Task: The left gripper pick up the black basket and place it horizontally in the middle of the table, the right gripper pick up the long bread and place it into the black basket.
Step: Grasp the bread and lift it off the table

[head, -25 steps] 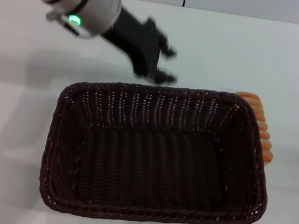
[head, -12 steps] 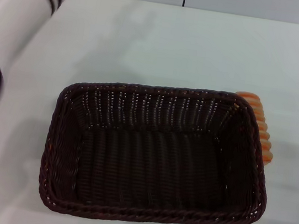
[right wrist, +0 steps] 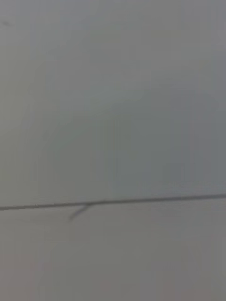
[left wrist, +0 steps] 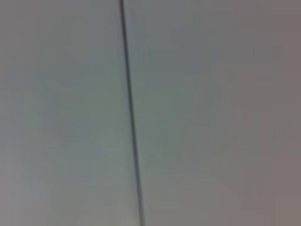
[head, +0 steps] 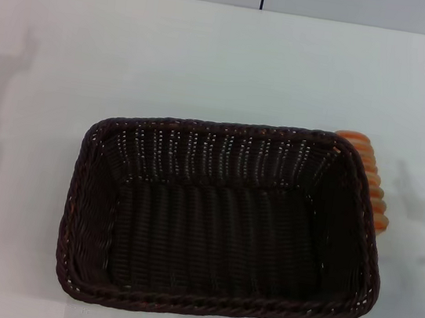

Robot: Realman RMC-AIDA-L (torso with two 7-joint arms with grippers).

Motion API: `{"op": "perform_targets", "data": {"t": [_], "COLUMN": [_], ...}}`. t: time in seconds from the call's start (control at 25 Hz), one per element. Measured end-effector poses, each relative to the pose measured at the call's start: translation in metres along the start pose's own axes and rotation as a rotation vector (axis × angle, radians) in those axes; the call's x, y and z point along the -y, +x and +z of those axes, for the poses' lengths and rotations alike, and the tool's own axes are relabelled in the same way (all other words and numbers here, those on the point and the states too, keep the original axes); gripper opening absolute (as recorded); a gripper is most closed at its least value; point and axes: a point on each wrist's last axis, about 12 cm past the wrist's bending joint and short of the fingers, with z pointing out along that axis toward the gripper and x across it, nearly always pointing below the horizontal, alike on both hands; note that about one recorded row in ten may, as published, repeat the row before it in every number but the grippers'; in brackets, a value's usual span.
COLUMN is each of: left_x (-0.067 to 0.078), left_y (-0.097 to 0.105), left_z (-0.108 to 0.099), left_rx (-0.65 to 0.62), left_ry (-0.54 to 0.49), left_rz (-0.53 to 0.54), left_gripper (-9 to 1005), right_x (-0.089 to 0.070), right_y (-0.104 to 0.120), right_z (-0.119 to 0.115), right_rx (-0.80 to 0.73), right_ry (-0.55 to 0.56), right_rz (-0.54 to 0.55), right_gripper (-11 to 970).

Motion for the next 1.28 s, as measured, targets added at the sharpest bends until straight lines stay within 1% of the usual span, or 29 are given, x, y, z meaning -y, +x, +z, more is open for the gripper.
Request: {"op": "perform_targets", "data": {"t": [0.04,0.08,0.16,0.32,0.64,0.96,1.08,1.28], "left_x": [-0.005,-0.01,-0.011,-0.011,-0.005,-0.002,0.003,0.005], "left_y": [0.006,0.01,0.012,0.013,0.018,0.018,0.02,0.02], "left_z": [-0.006,-0.012,-0.014,-0.018,-0.011,-0.008,-0.004,-0.004], "left_rx": [-0.021,-0.038,-0.042,-0.046,-0.057,-0.055,-0.065,-0.066], "left_ry": [-0.01,-0.015,-0.017,-0.011,0.027,0.044,0.061,0.076], "left_rz": [-0.014,-0.005,0.003,0.018,0.044,0.05,0.053,0.055], "left_gripper": [738,737,737,738,737,736,735,735], "right_x": [-0.003,-0.005,-0.009,-0.013,-0.018,-0.031,-0.033,-0.033], "right_y": [0.002,0.003,0.007,0.012,0.021,0.029,0.034,0.037], "right_z": [0.002,0.004,0.009,0.015,0.029,0.042,0.044,0.046], "right_rx": [-0.013,-0.028,-0.061,-0.111,-0.195,-0.285,-0.331,-0.357], "right_ry": [-0.014,-0.025,-0.042,-0.059,-0.093,-0.174,-0.176,-0.166], "right_rz": [0.003,0.006,0.014,0.017,0.013,-0.007,-0.009,-0.006], "right_gripper": [832,832,833,833,832,832,831,832]}}
